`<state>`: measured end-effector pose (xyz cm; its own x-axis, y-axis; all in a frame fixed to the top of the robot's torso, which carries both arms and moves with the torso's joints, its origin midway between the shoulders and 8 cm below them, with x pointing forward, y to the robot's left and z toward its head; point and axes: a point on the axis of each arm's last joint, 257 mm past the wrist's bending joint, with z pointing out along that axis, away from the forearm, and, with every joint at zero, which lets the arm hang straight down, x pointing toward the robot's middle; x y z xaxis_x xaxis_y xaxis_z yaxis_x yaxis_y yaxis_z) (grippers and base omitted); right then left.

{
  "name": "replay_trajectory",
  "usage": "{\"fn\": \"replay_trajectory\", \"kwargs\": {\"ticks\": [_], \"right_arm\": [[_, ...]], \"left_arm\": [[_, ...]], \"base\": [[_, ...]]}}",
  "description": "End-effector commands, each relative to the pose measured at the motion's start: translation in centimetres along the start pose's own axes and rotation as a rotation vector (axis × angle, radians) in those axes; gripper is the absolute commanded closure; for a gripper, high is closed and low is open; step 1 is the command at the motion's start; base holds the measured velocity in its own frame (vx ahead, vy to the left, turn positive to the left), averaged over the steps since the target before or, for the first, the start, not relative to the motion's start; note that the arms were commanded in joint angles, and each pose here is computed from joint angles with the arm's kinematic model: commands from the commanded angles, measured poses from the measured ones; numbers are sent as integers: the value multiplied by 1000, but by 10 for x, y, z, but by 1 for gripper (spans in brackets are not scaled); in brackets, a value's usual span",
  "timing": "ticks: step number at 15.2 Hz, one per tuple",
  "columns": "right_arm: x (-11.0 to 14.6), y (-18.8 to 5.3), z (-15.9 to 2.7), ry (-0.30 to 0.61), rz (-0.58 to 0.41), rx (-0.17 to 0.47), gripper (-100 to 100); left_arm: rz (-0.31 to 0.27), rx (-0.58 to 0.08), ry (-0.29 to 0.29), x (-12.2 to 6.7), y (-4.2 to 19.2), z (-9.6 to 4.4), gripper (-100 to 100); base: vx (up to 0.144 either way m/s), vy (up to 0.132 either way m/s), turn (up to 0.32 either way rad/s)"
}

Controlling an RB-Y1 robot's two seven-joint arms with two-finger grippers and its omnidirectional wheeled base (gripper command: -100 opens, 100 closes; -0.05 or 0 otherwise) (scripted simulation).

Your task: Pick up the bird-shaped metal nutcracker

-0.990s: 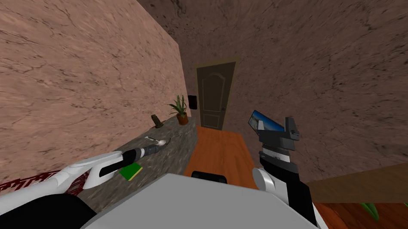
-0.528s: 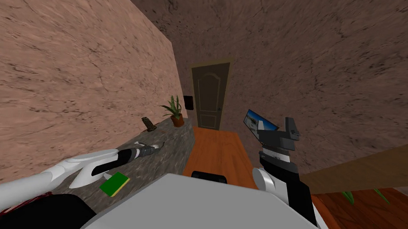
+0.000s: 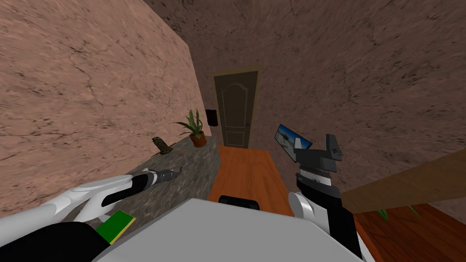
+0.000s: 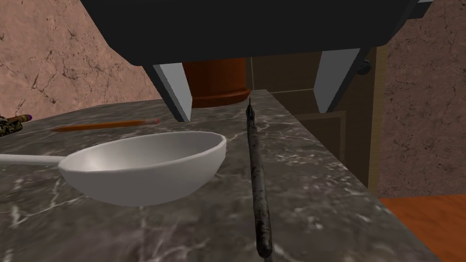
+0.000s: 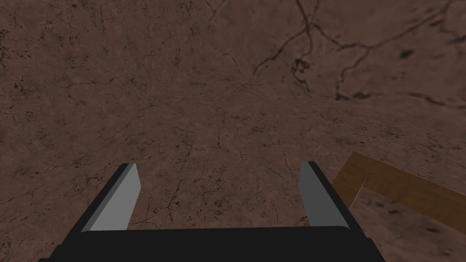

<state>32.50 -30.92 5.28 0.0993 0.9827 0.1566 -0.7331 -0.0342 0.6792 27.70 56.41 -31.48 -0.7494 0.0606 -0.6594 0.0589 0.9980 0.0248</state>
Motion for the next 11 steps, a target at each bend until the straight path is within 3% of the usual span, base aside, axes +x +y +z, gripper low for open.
{"fn": "replay_trajectory", "kwargs": {"ticks": [1,4,7,8,9,11], "right_arm": [[0,0,0,0,0,0,0],[0,0,0,0,0,0,0],[0,0,0,0,0,0,0],[0,0,0,0,0,0,0],[0,0,0,0,0,0,0],[0,0,0,0,0,0,0]], "left_arm": [[0,0,0,0,0,0,100],[0,0,0,0,0,0,100],[24,17,3,-18,-6,-3,100],[18,12,2,-12,-4,-2,100],[46,10,-6,-29,-3,-4,-100],[57,13,4,-30,-3,-5,-100]], "base": [[0,0,0],[0,0,0],[-27,-15,171],[-22,-13,52],[23,-3,12],[74,1,5]]}}
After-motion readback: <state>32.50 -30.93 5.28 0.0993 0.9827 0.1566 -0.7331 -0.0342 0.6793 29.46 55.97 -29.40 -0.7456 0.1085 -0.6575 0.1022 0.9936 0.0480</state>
